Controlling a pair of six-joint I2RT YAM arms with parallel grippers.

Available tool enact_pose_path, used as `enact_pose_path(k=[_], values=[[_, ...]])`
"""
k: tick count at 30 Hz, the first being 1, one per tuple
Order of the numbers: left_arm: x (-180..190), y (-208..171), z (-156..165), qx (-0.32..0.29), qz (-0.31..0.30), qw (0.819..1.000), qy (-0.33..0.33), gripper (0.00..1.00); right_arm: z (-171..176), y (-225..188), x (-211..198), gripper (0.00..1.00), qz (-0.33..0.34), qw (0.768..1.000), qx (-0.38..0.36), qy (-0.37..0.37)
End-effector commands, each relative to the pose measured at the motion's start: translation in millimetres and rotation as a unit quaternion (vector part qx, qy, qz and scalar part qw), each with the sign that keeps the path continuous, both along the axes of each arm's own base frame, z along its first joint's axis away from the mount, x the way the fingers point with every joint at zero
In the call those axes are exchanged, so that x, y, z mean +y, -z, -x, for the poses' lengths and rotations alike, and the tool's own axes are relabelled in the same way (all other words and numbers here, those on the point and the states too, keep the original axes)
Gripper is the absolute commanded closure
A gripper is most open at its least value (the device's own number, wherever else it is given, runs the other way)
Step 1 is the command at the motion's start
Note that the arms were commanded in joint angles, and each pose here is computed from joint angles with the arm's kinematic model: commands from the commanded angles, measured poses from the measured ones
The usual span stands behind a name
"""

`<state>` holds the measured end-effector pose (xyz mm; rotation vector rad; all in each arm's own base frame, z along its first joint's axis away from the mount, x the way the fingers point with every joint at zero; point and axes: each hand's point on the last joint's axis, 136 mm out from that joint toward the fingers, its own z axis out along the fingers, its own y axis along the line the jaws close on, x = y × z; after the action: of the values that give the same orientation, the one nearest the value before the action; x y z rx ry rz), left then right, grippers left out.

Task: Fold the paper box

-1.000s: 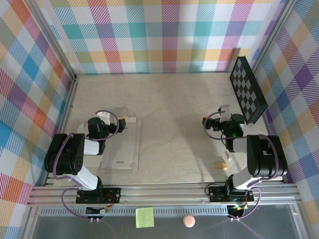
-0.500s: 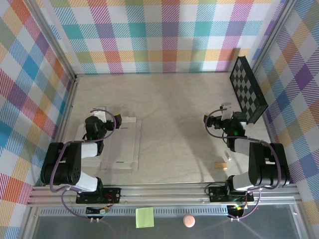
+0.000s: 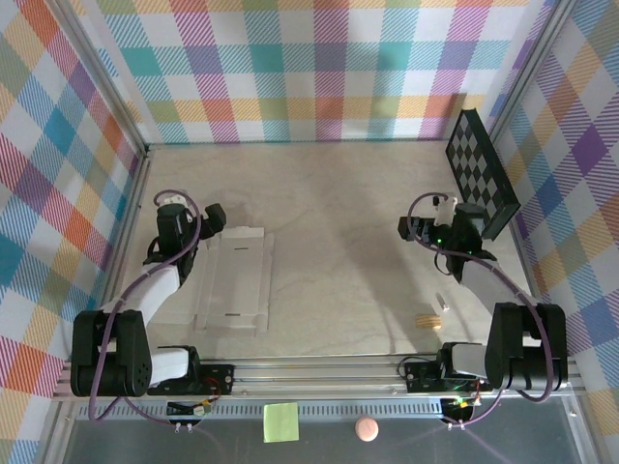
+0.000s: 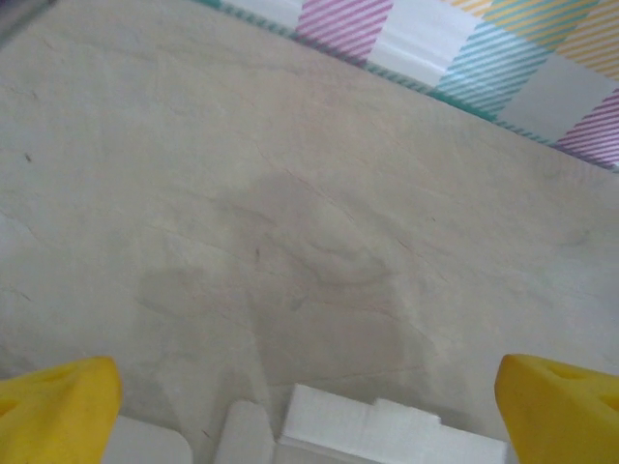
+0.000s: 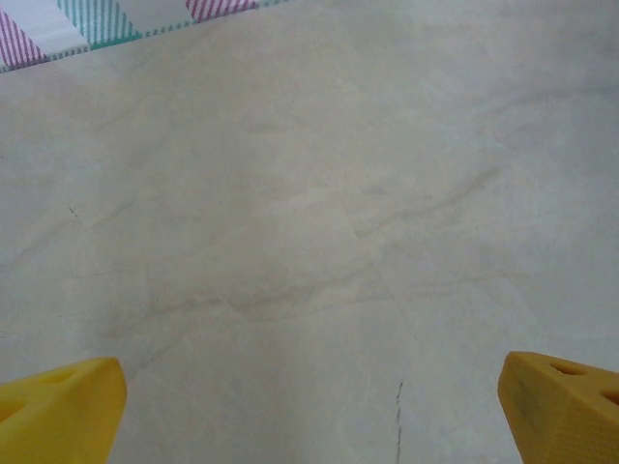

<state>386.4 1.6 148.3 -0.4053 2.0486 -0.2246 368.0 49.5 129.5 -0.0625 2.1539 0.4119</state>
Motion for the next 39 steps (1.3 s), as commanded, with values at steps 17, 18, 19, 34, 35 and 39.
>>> enact_pose_path(k=[17,18,19,34,35,39], values=[[-96,83,99,0.254,0.115,0.954,0.108,0.08,27,7,114,0.10,-0.107,0.978,0.179,-0.033],[-99,86,102,0.259,0.115,0.952,0.111,0.08,27,8,120,0.10,-0.106,0.977,0.181,-0.037],[-102,89,105,0.265,0.116,0.951,0.113,0.08,28,10,125,0.10,-0.107,0.976,0.186,-0.042],[-168,109,113,0.302,0.153,0.926,0.165,0.09,39,16,170,0.12,-0.103,0.966,0.218,-0.089],[-173,110,112,0.305,0.155,0.924,0.169,0.09,40,15,171,0.12,-0.101,0.967,0.218,-0.090],[-201,111,100,0.306,0.166,0.918,0.189,0.09,43,11,173,0.12,-0.097,0.966,0.217,-0.097]])
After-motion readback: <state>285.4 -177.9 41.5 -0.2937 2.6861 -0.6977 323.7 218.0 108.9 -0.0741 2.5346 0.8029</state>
